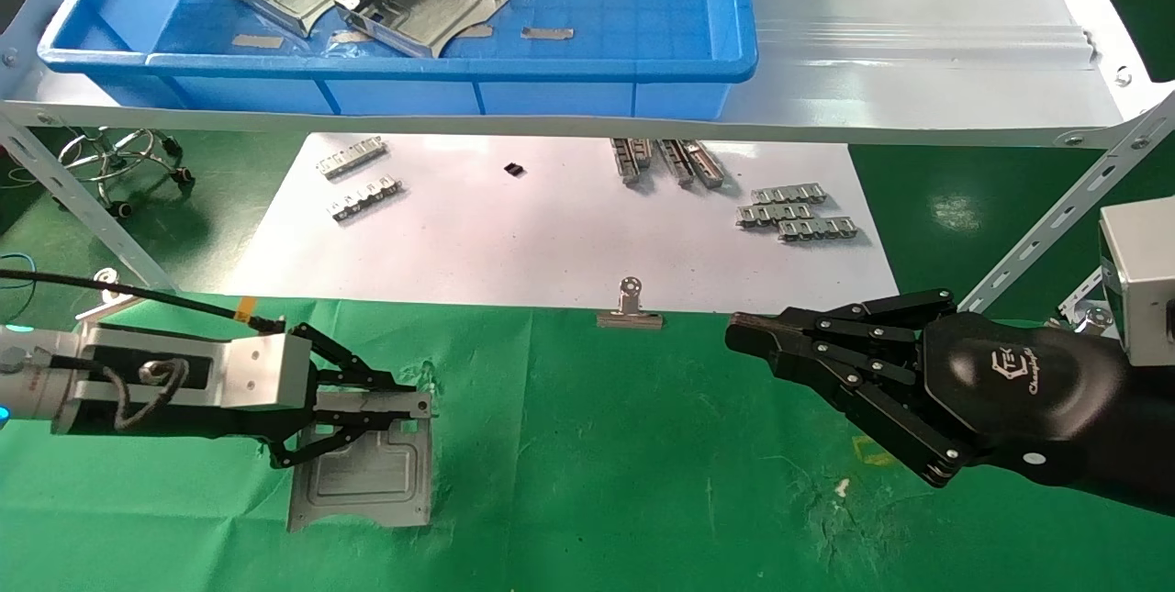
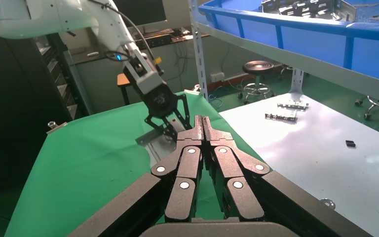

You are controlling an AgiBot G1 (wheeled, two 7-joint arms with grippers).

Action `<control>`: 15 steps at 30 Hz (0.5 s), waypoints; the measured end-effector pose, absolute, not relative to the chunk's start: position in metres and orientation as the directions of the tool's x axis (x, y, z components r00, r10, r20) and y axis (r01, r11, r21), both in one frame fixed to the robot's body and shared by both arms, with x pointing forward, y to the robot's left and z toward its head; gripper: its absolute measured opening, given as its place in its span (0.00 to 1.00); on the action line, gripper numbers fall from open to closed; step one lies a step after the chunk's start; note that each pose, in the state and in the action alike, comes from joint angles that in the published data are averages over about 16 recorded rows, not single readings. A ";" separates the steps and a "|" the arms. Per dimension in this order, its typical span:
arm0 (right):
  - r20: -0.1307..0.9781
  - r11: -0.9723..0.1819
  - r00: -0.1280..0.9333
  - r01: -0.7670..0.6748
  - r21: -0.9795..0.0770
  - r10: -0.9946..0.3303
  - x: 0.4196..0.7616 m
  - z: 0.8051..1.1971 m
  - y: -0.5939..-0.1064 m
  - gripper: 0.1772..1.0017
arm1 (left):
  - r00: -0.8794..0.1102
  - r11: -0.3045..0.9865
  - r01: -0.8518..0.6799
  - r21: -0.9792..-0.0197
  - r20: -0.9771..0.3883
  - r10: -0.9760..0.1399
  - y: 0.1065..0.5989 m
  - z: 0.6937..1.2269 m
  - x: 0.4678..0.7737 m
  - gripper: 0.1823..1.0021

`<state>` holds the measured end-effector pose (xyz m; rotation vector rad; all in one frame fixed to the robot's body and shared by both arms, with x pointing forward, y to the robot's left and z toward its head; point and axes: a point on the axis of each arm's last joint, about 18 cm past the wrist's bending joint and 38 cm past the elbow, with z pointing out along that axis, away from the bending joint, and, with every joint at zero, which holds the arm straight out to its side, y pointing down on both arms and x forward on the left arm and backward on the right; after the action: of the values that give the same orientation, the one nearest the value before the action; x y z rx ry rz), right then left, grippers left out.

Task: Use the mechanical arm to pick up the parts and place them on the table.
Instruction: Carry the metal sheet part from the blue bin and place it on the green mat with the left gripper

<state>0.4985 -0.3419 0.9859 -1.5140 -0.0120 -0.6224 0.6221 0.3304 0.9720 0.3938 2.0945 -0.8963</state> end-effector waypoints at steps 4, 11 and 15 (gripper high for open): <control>0.382 -0.066 0.846 0.387 -0.920 -0.372 0.498 0.986 -0.342 0.02 | -0.612 0.719 0.540 -0.438 -0.791 -0.022 0.328 0.961 0.631 0.11; 0.382 -0.066 0.846 0.387 -0.920 -0.372 0.498 0.986 -0.342 0.02 | -0.597 0.730 0.542 -0.416 -0.802 -0.014 0.325 0.950 0.638 0.11; 0.382 -0.066 0.846 0.387 -0.920 -0.372 0.498 0.986 -0.342 0.02 | -0.590 0.736 0.543 -0.404 -0.807 -0.008 0.325 0.947 0.641 0.11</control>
<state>0.4985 -0.3419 0.9859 -1.5140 -0.0120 -0.6224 0.6406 0.3252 0.9470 0.4035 2.0780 -0.8145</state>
